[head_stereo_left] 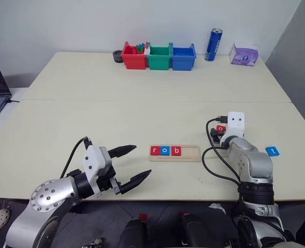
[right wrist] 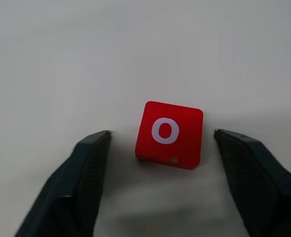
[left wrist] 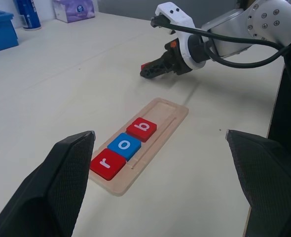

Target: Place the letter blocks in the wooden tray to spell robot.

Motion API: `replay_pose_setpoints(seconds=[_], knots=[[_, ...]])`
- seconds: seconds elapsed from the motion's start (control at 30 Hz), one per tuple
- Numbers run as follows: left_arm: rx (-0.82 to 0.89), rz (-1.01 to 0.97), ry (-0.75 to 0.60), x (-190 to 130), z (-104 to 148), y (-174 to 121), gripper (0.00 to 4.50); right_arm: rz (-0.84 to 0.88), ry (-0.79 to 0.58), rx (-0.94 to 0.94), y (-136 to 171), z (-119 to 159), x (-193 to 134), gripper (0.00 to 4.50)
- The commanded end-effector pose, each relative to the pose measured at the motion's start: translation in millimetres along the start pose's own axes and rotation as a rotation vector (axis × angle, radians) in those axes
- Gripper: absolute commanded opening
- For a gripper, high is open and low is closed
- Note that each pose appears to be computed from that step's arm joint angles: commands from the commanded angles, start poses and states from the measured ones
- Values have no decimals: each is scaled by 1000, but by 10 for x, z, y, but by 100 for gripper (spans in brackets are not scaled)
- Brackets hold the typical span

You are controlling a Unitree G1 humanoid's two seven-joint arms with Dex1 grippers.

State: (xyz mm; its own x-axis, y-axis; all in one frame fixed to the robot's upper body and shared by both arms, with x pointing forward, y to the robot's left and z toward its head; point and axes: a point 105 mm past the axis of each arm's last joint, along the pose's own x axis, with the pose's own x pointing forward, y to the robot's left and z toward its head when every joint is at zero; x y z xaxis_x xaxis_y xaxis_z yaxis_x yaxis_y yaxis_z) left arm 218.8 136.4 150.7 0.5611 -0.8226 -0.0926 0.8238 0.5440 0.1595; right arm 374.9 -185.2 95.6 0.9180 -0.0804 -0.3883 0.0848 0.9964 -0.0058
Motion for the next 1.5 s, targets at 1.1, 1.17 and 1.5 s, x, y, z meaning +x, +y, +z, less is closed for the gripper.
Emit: replay_pose_setpoints(seconds=[1.1,1.17,1.5], knots=[[38,-44,-15,-37,42,-77,450,439,239,-210,203,-375,-1139,447],[37,-46,-16,-38,41,-78,450,479,239,-294,116,-286,-1199,447],[17,-113,-39,19,63,-144,450,970,13,-735,-68,-125,-1103,447]])
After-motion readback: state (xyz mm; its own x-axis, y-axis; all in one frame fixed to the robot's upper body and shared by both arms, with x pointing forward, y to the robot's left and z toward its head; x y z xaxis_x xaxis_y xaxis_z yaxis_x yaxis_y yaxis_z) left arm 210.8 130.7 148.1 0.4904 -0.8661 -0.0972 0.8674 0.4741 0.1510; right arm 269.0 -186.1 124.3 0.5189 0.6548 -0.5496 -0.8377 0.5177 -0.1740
